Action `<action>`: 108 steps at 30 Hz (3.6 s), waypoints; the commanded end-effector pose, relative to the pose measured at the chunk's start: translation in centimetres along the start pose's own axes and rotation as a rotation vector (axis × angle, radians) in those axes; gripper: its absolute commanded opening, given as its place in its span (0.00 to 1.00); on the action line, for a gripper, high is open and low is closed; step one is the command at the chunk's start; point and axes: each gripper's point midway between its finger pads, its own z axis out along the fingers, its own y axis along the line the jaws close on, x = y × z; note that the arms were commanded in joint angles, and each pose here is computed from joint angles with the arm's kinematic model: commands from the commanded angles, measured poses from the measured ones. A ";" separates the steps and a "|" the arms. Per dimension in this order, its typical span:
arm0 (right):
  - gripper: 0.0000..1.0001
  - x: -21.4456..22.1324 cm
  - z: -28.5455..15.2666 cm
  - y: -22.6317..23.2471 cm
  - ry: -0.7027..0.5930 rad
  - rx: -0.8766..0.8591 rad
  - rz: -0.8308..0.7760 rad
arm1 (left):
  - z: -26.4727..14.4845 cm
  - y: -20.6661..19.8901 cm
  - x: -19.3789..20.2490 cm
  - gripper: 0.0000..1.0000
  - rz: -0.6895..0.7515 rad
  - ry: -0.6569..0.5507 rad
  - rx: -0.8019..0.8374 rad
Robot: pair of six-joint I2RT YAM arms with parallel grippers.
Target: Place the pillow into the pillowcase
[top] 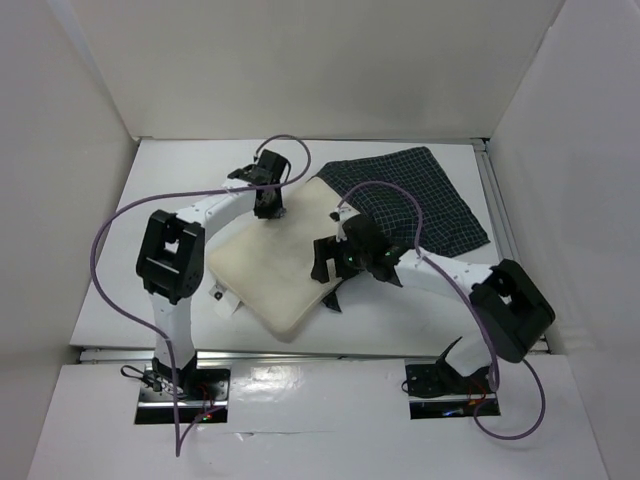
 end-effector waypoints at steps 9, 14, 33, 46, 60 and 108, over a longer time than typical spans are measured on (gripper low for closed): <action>1.00 -9.7 -1.0 -12.9 -0.195 0.273 0.162 | -9.0 -5.9 15.7 0.14 0.179 0.173 0.310; 1.00 -12.6 -3.3 -10.8 -0.235 0.303 0.041 | -10.4 -4.1 14.1 0.20 0.160 0.072 0.161; 1.00 -6.5 4.1 4.9 -0.115 0.125 -0.661 | -16.8 11.7 11.0 0.94 -0.429 -0.176 -0.031; 0.00 -5.8 8.1 -0.3 -0.090 0.461 -0.558 | -14.2 9.3 10.6 0.94 -0.384 -0.181 0.142; 0.00 -15.4 -1.5 6.1 -0.339 0.069 -0.451 | -9.9 1.0 7.0 1.00 -0.198 -0.259 0.350; 0.00 -17.9 1.2 3.9 -0.463 -0.023 0.020 | -12.0 -3.9 9.5 0.00 0.083 -0.273 0.349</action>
